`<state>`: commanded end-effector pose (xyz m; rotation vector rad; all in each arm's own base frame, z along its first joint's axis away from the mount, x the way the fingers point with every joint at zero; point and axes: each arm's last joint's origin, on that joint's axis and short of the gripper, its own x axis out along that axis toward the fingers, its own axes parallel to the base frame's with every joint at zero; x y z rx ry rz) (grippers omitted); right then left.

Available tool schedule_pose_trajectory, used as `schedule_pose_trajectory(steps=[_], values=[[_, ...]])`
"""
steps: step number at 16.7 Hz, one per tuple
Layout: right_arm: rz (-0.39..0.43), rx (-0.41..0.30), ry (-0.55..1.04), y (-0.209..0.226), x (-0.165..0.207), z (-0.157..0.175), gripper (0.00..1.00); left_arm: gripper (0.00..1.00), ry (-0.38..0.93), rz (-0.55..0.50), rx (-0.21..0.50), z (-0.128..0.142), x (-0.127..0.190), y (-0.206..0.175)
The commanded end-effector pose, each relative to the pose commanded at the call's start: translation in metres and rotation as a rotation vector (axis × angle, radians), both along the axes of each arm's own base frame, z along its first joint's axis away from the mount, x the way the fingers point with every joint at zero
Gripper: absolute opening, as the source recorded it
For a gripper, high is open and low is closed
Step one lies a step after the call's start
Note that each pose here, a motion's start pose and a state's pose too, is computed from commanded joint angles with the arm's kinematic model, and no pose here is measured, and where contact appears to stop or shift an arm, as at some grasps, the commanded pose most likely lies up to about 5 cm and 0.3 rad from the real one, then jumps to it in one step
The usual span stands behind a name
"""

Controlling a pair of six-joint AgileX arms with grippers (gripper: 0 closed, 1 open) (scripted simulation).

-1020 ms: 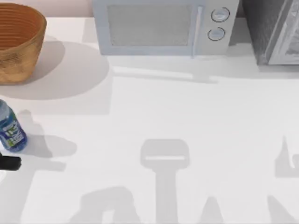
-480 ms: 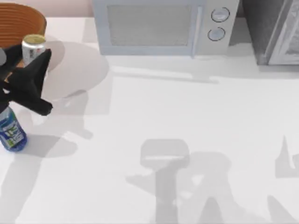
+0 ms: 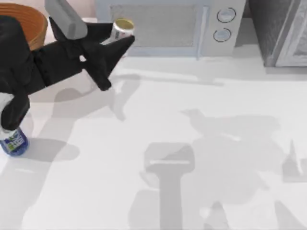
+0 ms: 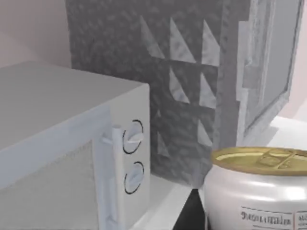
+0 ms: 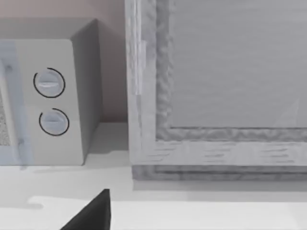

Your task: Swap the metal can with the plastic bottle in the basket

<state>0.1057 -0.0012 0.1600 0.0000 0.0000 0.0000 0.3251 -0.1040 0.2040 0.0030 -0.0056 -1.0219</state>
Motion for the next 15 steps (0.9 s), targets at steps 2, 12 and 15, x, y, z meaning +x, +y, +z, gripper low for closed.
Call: schedule_pose_trajectory(steps=[2,12,15], values=[[0.000,0.000,0.000,0.000,0.000,0.000,1.00,0.00,-0.005,-0.117,-0.001,-0.027,0.023,-0.020],[0.000,0.000,0.000,0.000,0.000,0.000,1.00,0.00,0.002,-0.534,0.001,-0.171,0.057,-0.084],[0.000,0.000,0.000,0.000,0.000,0.000,1.00,0.00,0.006,-0.569,0.002,-0.186,0.055,-0.088]])
